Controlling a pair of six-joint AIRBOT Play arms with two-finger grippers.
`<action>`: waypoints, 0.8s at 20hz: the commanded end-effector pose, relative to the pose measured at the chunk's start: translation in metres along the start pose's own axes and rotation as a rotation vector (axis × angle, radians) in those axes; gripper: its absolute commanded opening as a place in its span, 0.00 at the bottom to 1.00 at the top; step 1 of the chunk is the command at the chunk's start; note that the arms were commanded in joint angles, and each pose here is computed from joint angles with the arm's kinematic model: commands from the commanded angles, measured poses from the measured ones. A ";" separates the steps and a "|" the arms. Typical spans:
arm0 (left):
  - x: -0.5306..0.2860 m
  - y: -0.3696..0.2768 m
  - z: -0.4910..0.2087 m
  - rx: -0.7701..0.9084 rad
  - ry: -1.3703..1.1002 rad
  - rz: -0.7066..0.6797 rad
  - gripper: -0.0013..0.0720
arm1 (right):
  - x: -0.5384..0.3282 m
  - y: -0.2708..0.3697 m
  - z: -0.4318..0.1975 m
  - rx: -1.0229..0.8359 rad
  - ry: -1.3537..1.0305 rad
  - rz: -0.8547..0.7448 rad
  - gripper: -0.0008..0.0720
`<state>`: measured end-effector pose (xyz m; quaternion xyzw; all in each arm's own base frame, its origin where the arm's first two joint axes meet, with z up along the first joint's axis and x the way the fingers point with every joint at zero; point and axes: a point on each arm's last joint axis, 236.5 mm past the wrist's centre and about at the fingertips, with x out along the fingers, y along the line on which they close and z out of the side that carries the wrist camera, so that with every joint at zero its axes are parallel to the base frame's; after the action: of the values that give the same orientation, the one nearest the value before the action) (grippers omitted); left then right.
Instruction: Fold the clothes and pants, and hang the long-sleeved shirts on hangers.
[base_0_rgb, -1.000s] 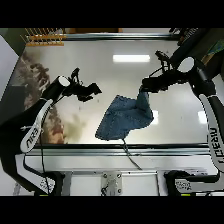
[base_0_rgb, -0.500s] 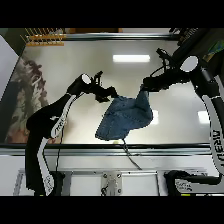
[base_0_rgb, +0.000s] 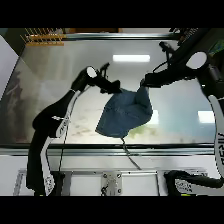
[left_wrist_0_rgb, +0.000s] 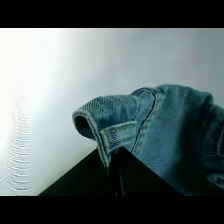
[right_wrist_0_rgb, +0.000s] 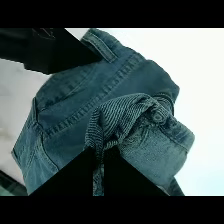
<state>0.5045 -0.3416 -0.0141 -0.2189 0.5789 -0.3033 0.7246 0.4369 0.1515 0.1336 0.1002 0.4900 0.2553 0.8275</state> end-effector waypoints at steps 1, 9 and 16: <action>-0.145 -0.063 0.058 0.159 -0.305 -0.044 0.05 | -0.090 0.023 0.049 -0.138 -0.233 -0.057 0.05; -0.429 -0.225 -0.076 0.558 -0.806 -0.089 0.05 | -0.300 0.126 0.043 -0.307 -0.701 -0.123 0.05; -0.439 -0.239 -0.149 0.551 -0.878 -0.192 0.05 | -0.338 0.135 0.015 -0.236 -0.763 -0.154 0.05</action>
<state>0.2692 -0.2070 0.4313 -0.1564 0.0982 -0.3892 0.9024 0.2863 0.0980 0.4522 0.0342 0.1170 0.2077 0.9706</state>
